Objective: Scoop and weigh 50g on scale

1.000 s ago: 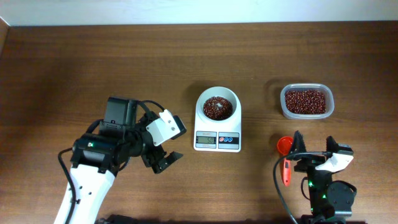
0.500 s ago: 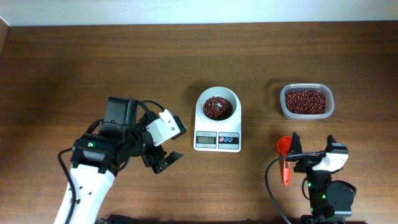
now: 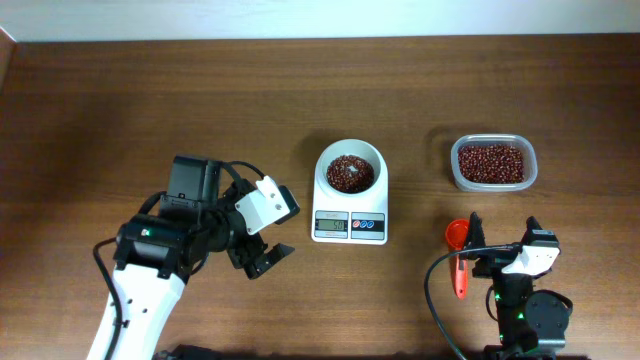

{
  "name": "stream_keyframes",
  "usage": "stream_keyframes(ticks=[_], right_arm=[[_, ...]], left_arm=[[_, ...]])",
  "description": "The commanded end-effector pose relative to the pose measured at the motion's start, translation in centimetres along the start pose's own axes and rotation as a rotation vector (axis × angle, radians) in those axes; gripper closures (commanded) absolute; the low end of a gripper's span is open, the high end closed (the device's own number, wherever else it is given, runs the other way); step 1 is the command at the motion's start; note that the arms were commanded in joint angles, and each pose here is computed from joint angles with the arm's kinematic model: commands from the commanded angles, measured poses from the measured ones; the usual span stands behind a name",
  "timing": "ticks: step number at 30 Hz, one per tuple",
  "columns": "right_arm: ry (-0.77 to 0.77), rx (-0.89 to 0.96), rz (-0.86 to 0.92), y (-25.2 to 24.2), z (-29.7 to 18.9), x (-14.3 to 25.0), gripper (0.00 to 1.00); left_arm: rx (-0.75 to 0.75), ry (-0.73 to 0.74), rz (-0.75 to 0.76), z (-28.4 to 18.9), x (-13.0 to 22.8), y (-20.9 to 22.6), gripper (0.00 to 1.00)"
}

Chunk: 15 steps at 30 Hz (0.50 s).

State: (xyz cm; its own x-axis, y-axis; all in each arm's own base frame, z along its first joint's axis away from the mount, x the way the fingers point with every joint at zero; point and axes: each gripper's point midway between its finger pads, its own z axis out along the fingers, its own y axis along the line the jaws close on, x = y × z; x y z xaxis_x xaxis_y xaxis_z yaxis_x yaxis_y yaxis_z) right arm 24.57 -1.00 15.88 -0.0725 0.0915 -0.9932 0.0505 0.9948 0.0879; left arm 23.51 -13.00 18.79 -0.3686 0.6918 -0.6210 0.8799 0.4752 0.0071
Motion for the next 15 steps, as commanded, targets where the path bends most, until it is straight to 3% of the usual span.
stream_keyframes(ticks=[1,15], right_arm=[[0.003,-0.006,-0.008,0.14,0.03,0.35,0.01],[0.003,-0.006,-0.008,0.14,0.03,0.35,0.01]], left_arm=[[-0.001,-0.018,0.016,-0.30,-0.43,0.03,0.01],[-0.001,-0.018,0.016,-0.30,-0.43,0.03,0.01]])
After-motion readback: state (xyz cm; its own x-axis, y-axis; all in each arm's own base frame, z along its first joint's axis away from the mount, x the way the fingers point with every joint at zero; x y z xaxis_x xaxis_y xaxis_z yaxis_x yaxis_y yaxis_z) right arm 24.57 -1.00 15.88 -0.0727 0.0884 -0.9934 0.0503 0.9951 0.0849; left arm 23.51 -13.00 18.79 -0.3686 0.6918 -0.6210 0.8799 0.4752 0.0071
